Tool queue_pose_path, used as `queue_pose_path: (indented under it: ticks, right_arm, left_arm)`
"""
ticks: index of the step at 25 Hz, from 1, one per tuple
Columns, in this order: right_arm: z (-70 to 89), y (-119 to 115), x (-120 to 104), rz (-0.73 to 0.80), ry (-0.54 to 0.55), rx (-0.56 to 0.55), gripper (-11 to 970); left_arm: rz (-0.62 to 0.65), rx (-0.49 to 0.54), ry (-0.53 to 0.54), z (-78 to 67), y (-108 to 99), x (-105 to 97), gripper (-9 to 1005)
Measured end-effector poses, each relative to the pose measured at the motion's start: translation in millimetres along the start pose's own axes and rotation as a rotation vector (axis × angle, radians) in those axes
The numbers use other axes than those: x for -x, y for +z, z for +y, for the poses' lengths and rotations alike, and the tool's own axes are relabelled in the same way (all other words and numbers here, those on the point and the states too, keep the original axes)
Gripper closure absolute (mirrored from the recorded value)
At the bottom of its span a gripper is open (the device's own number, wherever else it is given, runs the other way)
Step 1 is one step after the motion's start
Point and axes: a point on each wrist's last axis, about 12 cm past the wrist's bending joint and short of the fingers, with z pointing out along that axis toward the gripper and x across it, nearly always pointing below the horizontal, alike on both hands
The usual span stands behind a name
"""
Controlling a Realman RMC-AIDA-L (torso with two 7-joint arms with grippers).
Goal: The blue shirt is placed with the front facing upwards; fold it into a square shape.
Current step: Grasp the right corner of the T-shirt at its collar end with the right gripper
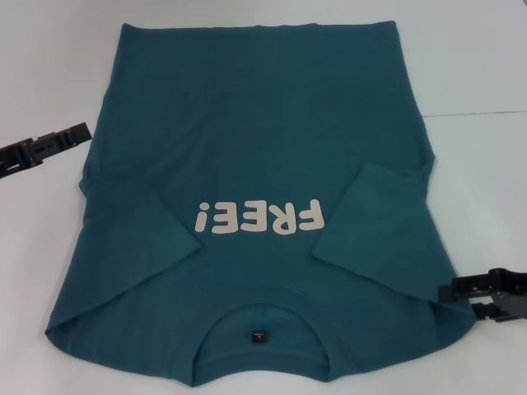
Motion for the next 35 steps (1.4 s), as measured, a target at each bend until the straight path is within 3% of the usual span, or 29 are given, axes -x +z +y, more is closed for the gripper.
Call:
queue_pose_path:
  ticks: [35]
  right_arm:
    - [4.9, 15.8, 5.8, -0.023, 0.016, -0.001, 225]
  left_arm:
    - [0.009, 0.011, 0.025, -1.2, 6.9, 1.7, 170]
